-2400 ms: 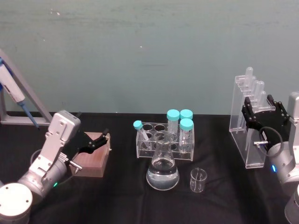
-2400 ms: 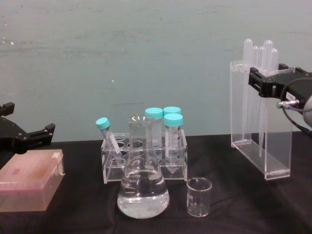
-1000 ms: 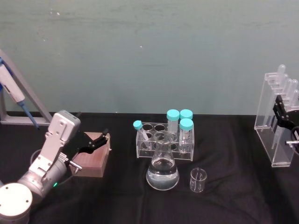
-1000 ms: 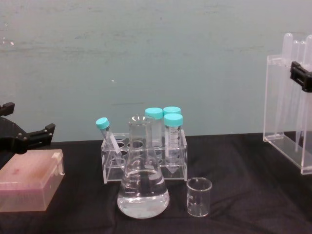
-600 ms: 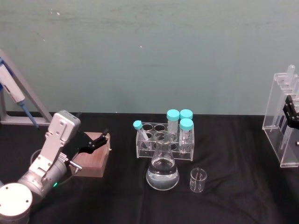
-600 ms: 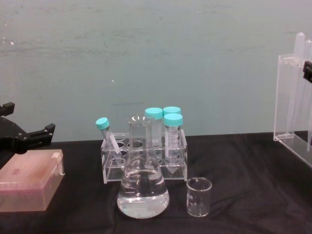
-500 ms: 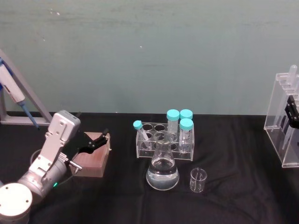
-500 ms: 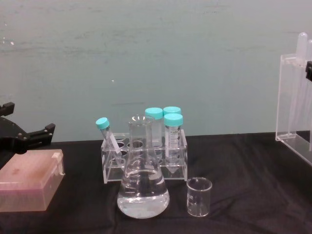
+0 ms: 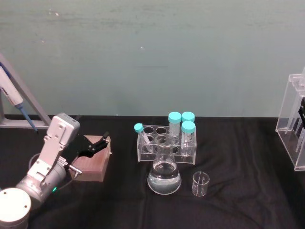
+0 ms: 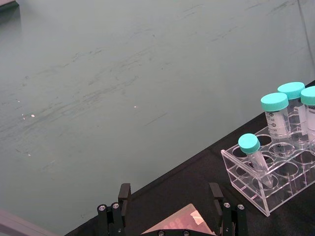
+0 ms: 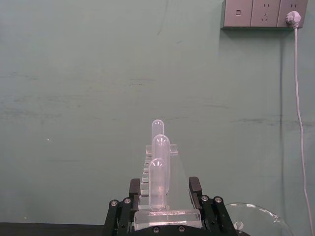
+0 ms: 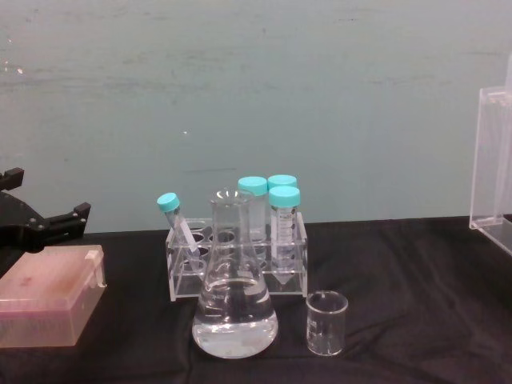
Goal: Place the experimental apparatus aside using one hand.
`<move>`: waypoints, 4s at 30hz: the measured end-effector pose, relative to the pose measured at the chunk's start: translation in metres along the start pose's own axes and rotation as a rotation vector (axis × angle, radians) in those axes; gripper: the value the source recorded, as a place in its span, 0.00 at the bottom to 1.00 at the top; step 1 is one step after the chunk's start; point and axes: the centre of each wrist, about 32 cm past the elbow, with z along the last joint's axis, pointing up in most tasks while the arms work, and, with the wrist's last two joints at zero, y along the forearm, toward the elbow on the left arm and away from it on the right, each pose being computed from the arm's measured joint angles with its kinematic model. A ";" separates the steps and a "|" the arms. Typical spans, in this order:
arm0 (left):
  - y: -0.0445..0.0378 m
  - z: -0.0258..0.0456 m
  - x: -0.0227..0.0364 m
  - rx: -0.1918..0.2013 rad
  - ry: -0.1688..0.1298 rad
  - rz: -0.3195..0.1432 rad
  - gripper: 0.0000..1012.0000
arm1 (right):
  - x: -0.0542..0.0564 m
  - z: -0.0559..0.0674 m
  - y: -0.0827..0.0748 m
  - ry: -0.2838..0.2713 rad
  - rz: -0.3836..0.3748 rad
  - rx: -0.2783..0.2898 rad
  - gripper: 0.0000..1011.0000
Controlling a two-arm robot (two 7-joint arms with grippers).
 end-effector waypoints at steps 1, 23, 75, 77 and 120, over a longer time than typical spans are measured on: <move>0.0000 0.0000 0.0000 0.000 0.000 0.000 0.99 | 0.001 0.000 0.000 0.000 -0.001 0.000 0.60; 0.0000 0.0000 0.0000 0.000 0.000 0.000 0.99 | 0.013 -0.002 0.001 0.015 -0.013 0.002 0.60; 0.0000 0.0000 0.0000 0.000 0.000 0.000 0.99 | 0.027 -0.011 0.005 0.007 -0.032 -0.026 0.60; 0.0000 0.0000 0.0000 0.000 0.000 0.000 0.99 | 0.027 -0.011 0.006 0.009 -0.031 -0.025 0.60; 0.0000 0.0000 0.0000 0.000 0.000 0.000 0.99 | 0.031 -0.015 0.005 0.029 -0.022 -0.051 0.61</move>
